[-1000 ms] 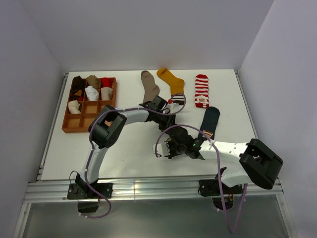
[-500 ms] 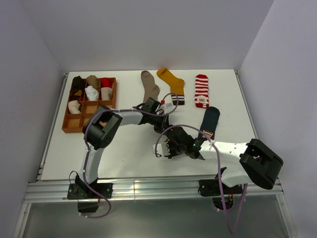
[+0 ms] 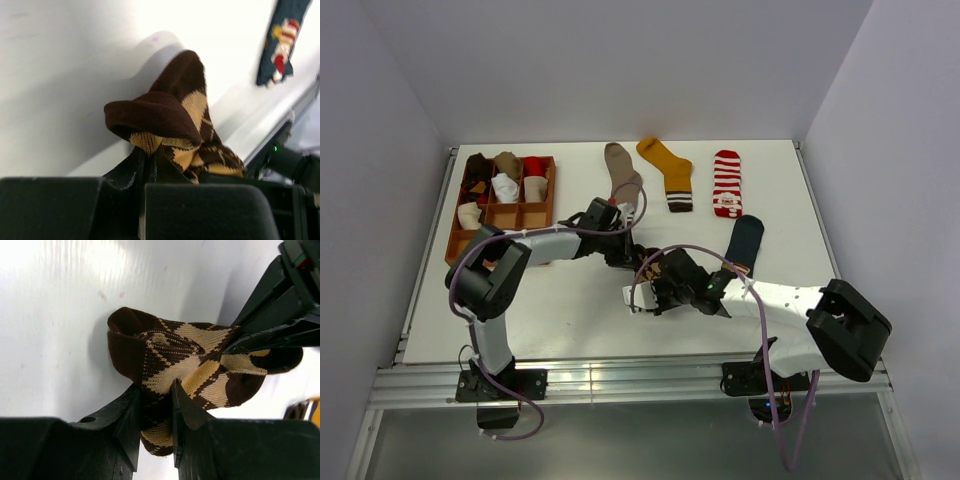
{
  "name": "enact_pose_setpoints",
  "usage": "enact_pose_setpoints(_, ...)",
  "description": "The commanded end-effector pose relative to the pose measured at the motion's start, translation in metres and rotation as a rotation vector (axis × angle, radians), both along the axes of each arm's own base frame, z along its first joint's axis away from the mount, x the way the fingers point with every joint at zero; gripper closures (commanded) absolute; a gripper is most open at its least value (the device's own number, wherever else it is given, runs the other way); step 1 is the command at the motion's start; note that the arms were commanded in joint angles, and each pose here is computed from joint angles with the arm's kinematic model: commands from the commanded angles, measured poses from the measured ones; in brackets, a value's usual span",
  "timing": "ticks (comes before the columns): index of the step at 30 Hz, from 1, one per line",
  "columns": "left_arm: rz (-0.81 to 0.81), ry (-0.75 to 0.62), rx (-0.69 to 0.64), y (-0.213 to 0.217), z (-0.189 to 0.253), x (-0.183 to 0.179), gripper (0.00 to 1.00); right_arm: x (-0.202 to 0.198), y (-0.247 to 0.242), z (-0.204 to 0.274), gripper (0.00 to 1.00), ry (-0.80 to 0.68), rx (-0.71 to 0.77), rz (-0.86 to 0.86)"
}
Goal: Roll the socks
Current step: Roll the sock at the center of the board.
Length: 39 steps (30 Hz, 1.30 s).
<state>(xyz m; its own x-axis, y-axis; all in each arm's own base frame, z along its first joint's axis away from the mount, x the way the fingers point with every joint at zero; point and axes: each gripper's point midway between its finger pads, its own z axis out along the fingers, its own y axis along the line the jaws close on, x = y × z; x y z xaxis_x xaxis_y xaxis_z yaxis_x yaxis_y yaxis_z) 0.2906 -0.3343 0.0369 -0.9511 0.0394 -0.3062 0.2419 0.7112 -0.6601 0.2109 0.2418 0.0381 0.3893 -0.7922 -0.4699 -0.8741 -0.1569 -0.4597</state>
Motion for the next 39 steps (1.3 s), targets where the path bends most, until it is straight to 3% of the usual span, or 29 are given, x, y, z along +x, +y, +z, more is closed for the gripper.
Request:
enact_pose_setpoints(1, 0.216, -0.098, 0.096, 0.038, 0.015, 0.037, 1.00, -0.020, -0.006, -0.005, 0.94, 0.126, -0.028, 0.022)
enact_pose_setpoints(12, 0.318, -0.074, 0.205, 0.068, -0.003, 0.026, 1.00, -0.041, 0.000, 0.007, 0.95, 0.434, -0.055, 0.104)
enact_pose_setpoints(19, 0.312, -0.061, 0.205, 0.070, -0.013, 0.019, 1.00, -0.066, -0.004, 0.010, 0.95, 0.745, -0.121, 0.174)
enact_pose_setpoints(25, 0.311, -0.057, 0.201, 0.066, -0.019, 0.015, 0.98, -0.066, -0.006, 0.006, 0.96, 0.814, -0.152, 0.176)
enact_pose_setpoints(28, 0.299, -0.064, 0.207, 0.058, -0.019, 0.012, 0.89, -0.063, -0.010, 0.000, 0.96, 0.861, -0.177, 0.144)
enact_pose_setpoints(35, 0.314, -0.079, 0.196, 0.046, -0.011, 0.013, 0.58, -0.048, -0.010, -0.003, 0.96, 0.866, -0.203, 0.094)
enact_pose_setpoints(39, 0.334, -0.095, 0.191, 0.049, -0.004, 0.014, 0.54, -0.045, -0.008, -0.004, 0.97, 0.880, -0.202, 0.079)
